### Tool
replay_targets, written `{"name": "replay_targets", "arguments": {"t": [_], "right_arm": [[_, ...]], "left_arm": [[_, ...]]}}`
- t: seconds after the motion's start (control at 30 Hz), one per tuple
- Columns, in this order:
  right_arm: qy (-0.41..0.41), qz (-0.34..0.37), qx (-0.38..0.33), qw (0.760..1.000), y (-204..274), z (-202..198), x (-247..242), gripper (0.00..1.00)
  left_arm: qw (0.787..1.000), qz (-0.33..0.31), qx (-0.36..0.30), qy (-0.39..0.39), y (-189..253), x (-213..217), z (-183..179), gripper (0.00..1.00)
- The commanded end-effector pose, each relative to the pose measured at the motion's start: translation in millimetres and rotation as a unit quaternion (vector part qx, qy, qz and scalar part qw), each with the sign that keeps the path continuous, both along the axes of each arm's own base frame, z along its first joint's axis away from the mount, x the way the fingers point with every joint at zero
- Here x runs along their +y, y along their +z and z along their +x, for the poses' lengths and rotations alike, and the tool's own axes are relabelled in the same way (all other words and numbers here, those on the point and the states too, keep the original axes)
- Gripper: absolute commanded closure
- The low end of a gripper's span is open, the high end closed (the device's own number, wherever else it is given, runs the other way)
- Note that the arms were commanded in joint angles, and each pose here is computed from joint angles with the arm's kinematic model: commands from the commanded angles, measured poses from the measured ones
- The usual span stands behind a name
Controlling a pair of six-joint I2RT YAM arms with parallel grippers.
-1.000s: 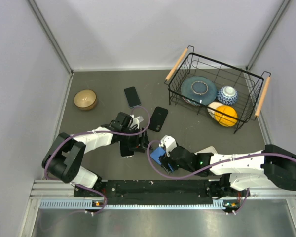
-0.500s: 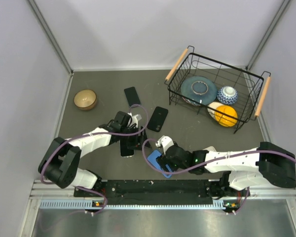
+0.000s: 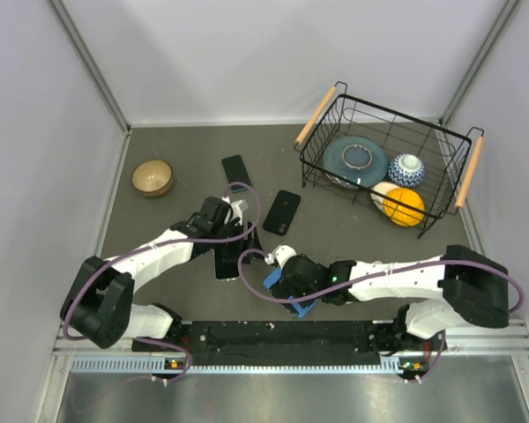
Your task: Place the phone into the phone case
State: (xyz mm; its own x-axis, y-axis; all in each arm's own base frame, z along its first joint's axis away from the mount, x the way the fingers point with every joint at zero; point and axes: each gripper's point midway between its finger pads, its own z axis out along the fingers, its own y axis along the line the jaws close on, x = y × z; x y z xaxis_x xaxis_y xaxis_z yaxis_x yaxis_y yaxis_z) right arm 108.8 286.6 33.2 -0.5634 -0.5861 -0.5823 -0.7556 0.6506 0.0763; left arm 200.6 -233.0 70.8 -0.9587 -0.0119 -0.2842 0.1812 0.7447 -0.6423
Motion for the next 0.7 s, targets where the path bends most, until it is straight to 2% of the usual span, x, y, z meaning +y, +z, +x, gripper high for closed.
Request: {"name": "replay_targets", "arguments": {"t": [0.0,0.17,0.43,0.67], "right_arm": [[0.001,-0.028,0.015,0.999,-1,-5,3,0.11],[-0.004,-0.065,0.016,0.998,-10,-5,-4,0.13],[-0.005,-0.103,0.04,0.994,-22,-11,-12,0.25],[-0.011,-0.099,0.021,0.995,-19,-3,-9,0.42]], "left_arm": [[0.999,-0.011,-0.043,0.007,27,-3,15,0.28],[0.999,-0.01,-0.041,0.007,25,-2,14,0.28],[0.999,-0.007,-0.042,0.015,24,-1,15,0.28],[0.999,-0.014,-0.035,0.014,25,-3,14,0.28]]}}
